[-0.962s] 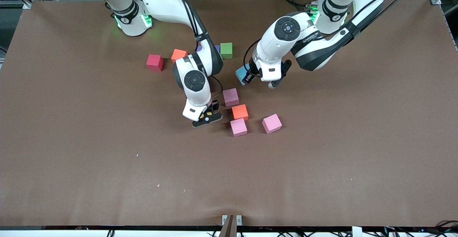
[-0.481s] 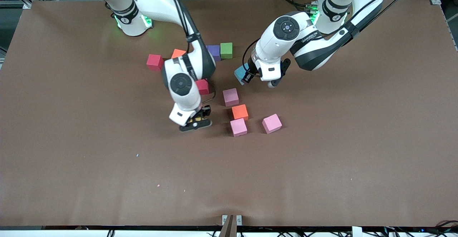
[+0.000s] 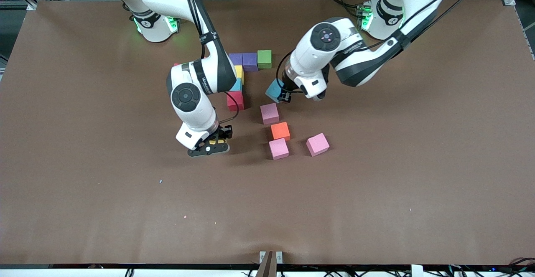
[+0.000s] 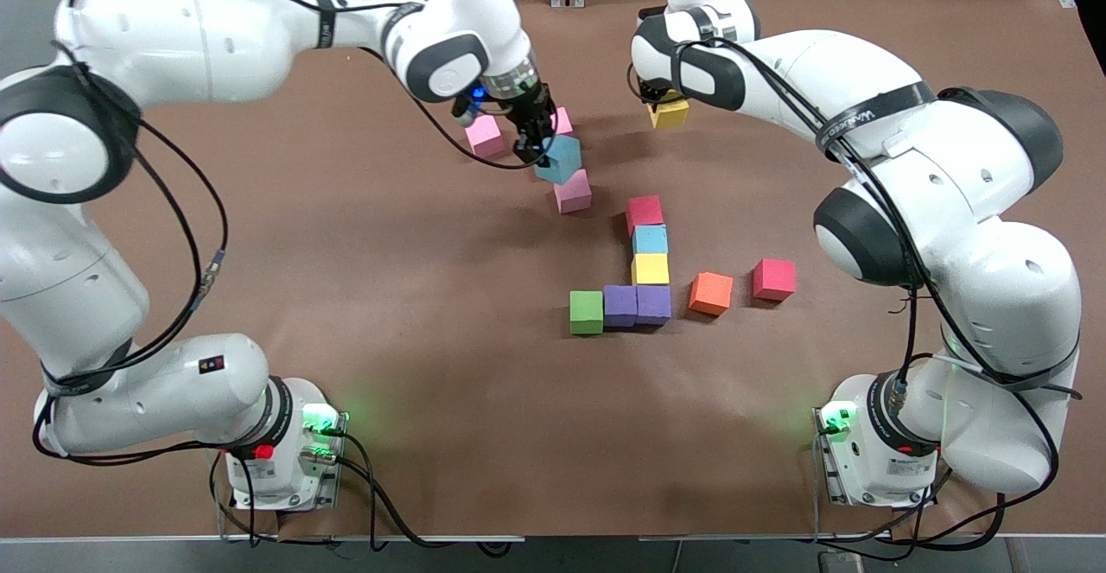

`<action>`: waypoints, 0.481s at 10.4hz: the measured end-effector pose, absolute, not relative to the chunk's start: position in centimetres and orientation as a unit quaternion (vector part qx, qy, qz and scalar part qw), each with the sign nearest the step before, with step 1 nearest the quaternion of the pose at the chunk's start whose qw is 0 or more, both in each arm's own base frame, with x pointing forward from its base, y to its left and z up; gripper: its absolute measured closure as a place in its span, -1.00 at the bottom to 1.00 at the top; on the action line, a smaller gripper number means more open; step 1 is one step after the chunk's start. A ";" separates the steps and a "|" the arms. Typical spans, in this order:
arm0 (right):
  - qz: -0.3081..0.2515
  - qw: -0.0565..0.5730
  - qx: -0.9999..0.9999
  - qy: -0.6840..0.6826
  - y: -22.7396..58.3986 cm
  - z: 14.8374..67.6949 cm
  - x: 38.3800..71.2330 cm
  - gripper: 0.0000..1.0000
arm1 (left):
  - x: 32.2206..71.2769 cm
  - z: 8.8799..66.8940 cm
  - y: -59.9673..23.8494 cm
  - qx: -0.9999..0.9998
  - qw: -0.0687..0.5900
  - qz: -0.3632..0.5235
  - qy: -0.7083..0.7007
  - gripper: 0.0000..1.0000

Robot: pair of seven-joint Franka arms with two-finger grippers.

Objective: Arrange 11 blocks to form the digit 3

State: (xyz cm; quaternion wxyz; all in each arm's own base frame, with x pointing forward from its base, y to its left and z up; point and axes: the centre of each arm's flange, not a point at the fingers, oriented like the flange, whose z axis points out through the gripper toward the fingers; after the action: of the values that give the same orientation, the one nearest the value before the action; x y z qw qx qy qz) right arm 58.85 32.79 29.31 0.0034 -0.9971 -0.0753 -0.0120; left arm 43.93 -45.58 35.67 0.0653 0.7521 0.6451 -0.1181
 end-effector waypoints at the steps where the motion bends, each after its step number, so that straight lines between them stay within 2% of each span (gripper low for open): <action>1: -0.013 0.001 -0.998 -0.069 31.9 29.4 59.1 -0.06 | 43.6 35.1 -47.1 0.737 0.060 -0.114 0.663 -0.07; 5: -0.005 -0.004 -0.999 -0.045 28.9 29.3 59.2 -0.06 | 40.1 32.7 -52.9 0.687 0.044 -0.100 0.719 -0.07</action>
State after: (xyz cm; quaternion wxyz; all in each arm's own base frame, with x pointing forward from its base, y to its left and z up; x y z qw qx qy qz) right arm 59.16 28.88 29.34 -0.0042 -0.9990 -0.0450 -0.0050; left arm 40.12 -52.89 32.75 0.0441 0.6865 0.7189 -0.0997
